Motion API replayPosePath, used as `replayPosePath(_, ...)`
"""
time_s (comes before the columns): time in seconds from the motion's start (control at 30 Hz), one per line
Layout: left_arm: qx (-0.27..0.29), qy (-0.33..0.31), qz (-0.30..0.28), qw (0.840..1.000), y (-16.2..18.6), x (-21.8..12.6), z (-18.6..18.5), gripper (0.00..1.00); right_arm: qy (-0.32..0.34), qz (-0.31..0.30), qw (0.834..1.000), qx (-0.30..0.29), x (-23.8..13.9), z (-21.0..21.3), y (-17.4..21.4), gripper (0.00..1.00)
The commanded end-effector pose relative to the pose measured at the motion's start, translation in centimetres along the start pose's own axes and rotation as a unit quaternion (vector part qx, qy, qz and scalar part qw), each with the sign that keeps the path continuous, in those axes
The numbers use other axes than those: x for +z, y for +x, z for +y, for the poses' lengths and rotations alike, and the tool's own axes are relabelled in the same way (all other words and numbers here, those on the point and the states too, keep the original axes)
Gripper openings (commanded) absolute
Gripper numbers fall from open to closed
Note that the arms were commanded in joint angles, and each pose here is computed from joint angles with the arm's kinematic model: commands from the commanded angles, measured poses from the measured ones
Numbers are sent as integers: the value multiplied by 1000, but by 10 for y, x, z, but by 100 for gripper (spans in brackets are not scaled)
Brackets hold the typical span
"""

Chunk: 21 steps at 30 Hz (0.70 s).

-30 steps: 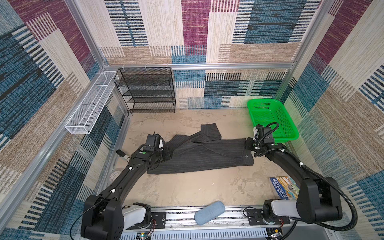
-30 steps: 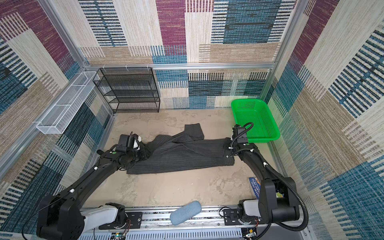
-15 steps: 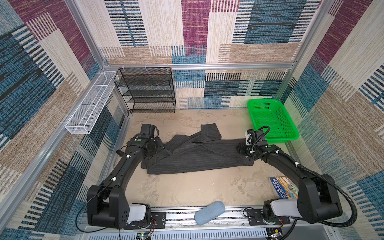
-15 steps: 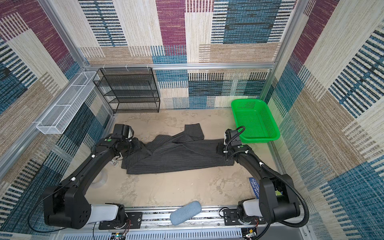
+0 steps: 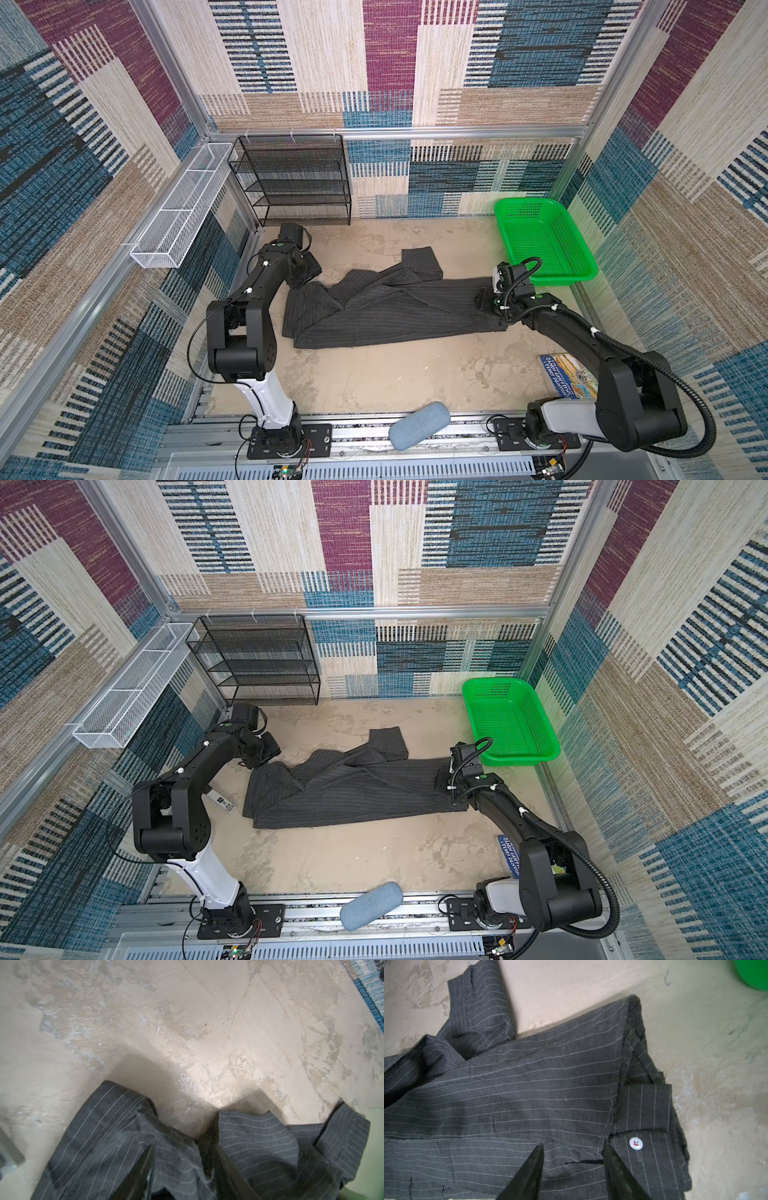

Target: Fold and stack the long sleeve shirts

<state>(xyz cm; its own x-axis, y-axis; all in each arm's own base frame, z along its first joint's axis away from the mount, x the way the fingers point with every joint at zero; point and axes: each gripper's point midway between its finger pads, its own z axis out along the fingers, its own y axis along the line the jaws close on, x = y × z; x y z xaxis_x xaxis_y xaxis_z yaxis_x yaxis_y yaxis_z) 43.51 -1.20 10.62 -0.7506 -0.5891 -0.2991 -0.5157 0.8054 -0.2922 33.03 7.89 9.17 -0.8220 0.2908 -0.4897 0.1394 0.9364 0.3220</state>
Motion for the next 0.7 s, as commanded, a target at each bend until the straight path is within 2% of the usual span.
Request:
replayPosePath(0.0,-31,26,30,999,3,11,-12,44,5,-17,1000,6,-1,0,-9,50)
replayPosePath(0.27,-40,44,61,996,16,28,-16,33,7,-17,1000,7,0,-1,-8,50)
replayPosePath(0.5,-41,44,56,997,24,29,-8,7,25,-2,999,22,-2,-8,-1,53)
replayPosePath(0.6,-40,49,51,997,23,26,-8,0,29,5,999,30,1,-13,5,54)
replayPosePath(0.67,-39,51,49,997,23,24,-8,0,23,10,999,40,6,-14,9,55)
